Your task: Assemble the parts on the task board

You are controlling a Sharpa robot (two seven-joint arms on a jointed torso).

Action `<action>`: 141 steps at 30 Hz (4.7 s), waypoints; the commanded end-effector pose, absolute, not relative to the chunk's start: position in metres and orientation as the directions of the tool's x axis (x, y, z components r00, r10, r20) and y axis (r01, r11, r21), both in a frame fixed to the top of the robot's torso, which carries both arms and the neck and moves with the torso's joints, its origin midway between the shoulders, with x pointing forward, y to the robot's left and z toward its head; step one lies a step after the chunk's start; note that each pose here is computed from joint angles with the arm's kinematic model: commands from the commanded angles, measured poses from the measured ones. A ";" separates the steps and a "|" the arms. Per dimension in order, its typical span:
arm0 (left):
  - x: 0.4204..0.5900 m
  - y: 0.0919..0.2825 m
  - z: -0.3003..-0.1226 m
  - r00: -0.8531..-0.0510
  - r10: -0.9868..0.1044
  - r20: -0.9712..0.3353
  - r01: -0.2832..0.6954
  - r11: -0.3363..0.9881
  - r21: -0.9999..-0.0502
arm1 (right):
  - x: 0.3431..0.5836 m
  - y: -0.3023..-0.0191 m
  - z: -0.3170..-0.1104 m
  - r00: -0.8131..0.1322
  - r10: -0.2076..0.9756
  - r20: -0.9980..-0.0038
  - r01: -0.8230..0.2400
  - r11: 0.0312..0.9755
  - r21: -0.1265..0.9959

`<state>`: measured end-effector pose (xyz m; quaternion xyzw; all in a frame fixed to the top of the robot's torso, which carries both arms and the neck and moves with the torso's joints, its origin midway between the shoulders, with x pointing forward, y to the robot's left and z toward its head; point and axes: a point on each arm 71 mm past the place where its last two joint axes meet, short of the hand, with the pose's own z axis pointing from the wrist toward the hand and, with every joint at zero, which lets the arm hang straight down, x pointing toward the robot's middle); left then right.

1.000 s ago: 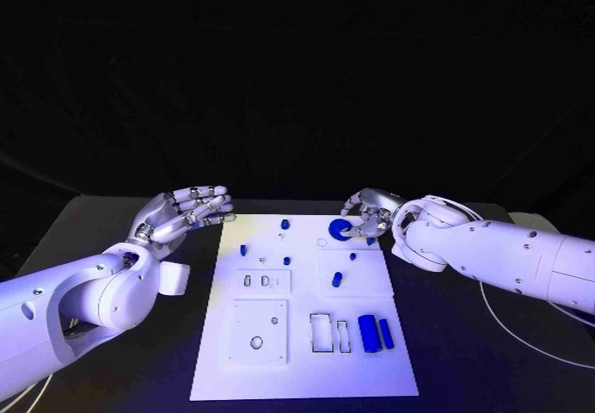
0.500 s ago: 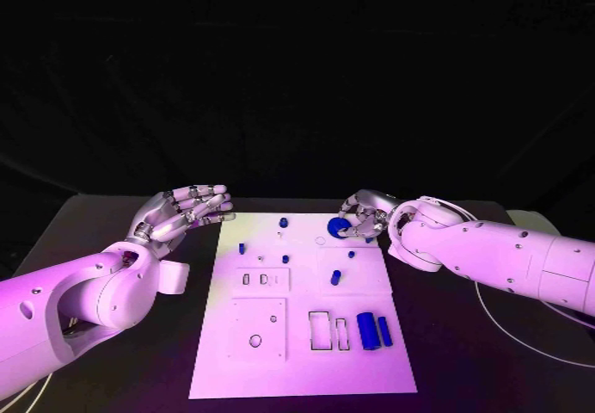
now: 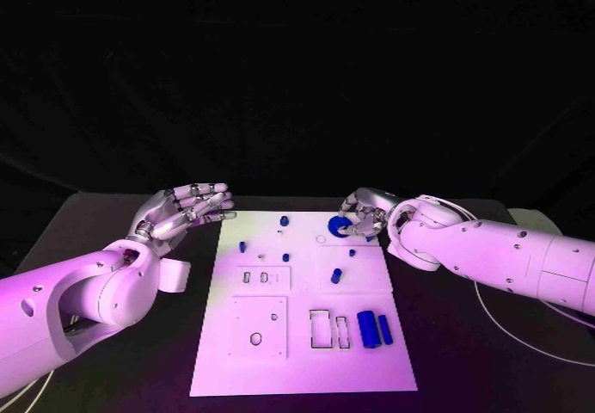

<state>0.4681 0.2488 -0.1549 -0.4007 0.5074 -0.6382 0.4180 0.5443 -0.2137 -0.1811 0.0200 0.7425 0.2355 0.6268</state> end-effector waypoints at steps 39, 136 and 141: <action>0.469 0.242 -0.154 -0.359 -0.928 0.101 0.122 -0.154 -0.981 | 0.506 -0.109 -0.154 0.006 0.292 -0.956 -0.503 0.827 0.249; 0.469 0.236 -0.155 -0.373 -0.922 0.104 0.113 -0.157 -0.981 | 0.514 -0.082 -0.189 -0.119 0.213 -0.970 -0.439 0.865 0.244; 0.469 0.237 -0.155 -0.372 -0.922 0.104 0.113 -0.156 -0.981 | 0.510 -0.095 -0.179 -0.055 0.314 -0.948 -0.460 0.834 0.303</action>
